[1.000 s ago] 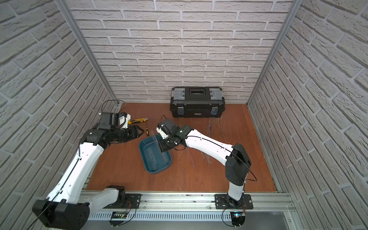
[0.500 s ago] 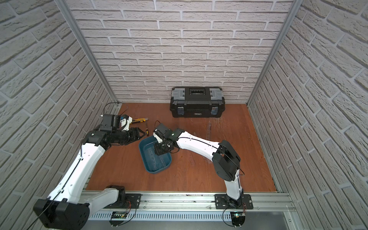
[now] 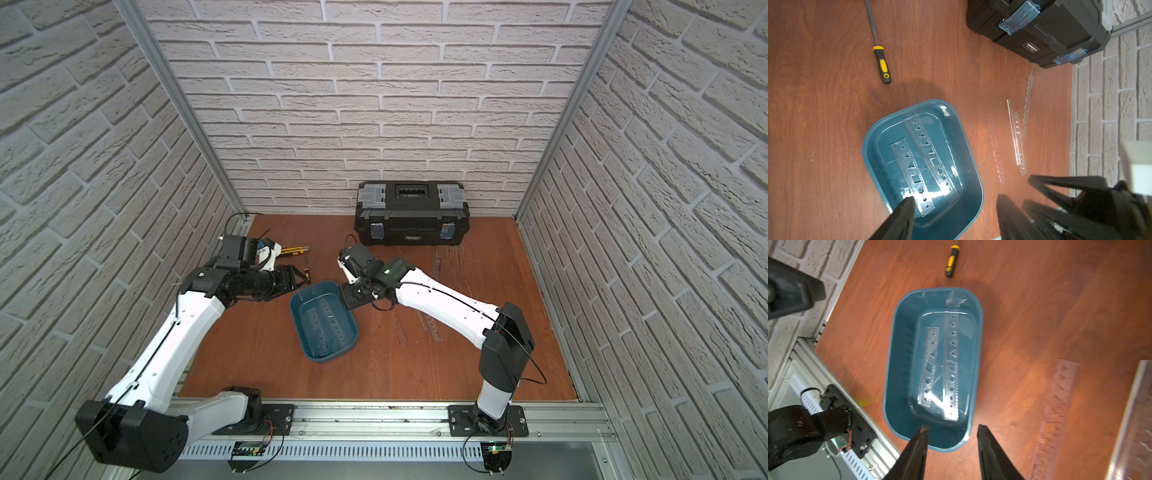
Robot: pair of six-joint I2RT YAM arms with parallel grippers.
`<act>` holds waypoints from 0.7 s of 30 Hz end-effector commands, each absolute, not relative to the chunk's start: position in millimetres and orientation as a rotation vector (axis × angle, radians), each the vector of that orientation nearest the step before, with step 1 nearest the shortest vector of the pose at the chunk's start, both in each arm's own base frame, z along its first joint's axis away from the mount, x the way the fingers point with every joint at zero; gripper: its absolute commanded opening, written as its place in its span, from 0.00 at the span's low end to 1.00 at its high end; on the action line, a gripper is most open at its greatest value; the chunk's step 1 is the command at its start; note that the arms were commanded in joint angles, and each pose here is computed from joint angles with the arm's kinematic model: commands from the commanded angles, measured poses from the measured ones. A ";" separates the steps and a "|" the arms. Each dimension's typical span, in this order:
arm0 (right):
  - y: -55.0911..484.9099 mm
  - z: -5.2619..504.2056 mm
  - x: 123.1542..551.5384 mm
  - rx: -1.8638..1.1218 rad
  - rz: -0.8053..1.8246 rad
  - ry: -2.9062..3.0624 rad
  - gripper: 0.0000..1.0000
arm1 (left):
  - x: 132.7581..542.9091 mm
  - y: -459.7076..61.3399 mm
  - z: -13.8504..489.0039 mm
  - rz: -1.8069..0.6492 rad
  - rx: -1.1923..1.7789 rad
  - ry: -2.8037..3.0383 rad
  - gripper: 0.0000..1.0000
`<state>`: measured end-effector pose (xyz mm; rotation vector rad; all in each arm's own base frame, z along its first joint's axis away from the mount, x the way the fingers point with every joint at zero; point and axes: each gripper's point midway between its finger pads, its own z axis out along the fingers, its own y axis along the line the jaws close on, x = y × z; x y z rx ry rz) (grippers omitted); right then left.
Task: Put the scattered rulers into the storage box
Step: Place the ruler in the storage box, then pick up the ruler from the center of the board.
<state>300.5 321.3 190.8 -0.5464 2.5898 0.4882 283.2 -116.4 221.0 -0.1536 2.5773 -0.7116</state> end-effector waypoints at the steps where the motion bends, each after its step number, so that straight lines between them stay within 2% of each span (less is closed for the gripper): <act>1: 271.8 179.5 313.3 -0.503 0.291 2.622 0.42 | 293.3 -134.2 230.0 -0.702 -0.061 2.556 0.67; 8: 214.2 148.3 322.6 -0.425 0.137 2.717 0.38 | 302.1 -179.7 216.2 -0.719 0.065 2.609 0.66; 21: 176.6 88.8 294.9 -0.312 0.047 2.828 0.48 | 336.1 -258.4 170.4 -0.644 0.385 2.783 0.64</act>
